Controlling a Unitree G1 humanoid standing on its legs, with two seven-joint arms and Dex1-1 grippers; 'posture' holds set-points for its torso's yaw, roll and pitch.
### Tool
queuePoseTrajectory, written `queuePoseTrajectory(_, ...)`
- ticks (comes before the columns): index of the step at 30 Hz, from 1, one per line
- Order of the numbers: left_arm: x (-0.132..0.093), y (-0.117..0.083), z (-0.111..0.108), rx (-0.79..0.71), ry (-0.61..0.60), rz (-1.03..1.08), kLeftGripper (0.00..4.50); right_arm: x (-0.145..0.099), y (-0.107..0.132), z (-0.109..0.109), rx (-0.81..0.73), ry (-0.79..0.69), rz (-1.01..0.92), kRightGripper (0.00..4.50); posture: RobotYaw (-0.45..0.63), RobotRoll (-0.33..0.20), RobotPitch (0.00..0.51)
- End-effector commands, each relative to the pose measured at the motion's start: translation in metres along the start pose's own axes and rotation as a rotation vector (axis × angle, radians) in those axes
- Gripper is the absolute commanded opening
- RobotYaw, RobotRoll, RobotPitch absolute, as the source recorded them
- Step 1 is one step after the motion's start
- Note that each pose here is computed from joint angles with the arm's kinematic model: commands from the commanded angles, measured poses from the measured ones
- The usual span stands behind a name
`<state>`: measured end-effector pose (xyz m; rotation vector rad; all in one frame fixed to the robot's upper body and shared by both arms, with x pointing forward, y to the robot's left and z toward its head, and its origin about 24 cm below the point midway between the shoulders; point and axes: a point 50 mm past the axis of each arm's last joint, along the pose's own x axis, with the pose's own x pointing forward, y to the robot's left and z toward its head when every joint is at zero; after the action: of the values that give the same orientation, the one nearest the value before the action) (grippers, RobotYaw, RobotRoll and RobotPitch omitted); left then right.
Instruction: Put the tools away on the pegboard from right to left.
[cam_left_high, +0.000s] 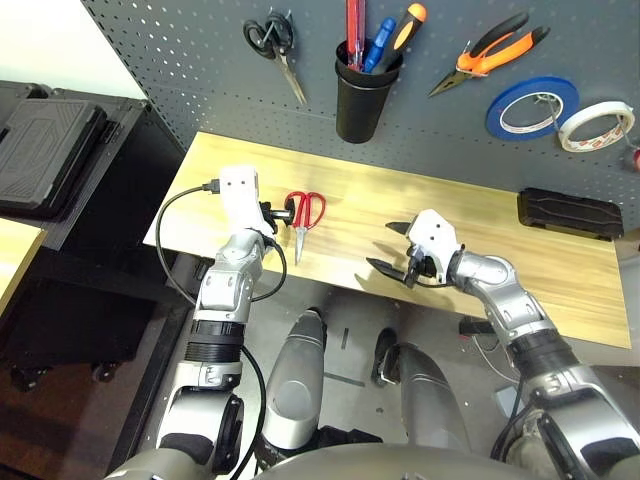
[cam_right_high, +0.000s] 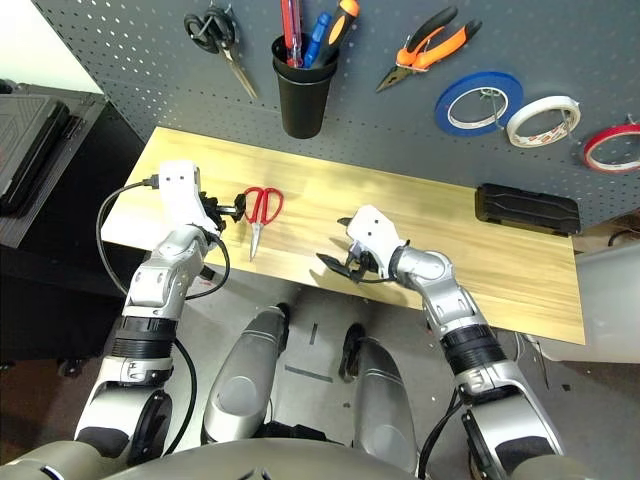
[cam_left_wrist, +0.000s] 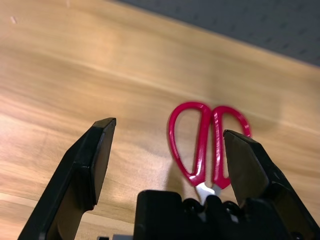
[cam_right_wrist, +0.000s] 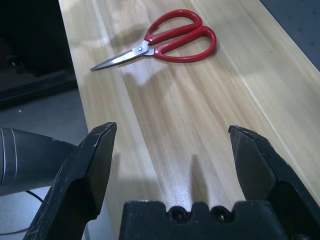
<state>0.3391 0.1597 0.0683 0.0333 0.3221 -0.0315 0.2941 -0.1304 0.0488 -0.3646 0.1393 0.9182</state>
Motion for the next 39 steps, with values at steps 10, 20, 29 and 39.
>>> queuePoseTrajectory(10, 0.026, 0.014, -0.038, 0.019, 0.201, 0.082, 4.48, -0.005, 0.001, 0.012, 0.005, 0.004, -0.023, 4.50, 0.26, 0.000, 0.362)
queuePoseTrajectory(20, 0.034, 0.015, -0.036, -0.032, 0.207, 0.121, 4.48, -0.011, -0.002, 0.018, -0.006, 0.003, -0.031, 4.50, 0.25, 0.000, 0.354)
queuePoseTrajectory(29, 0.031, 0.015, -0.018, -0.155, 0.124, 0.095, 4.48, -0.013, -0.005, 0.013, -0.011, 0.016, -0.035, 4.50, 0.26, 0.000, 0.344)
queuePoseTrajectory(39, 0.029, 0.030, -0.020, -0.145, 0.150, 0.174, 4.48, -0.009, -0.005, 0.013, -0.024, 0.013, -0.024, 4.50, 0.28, 0.000, 0.333)
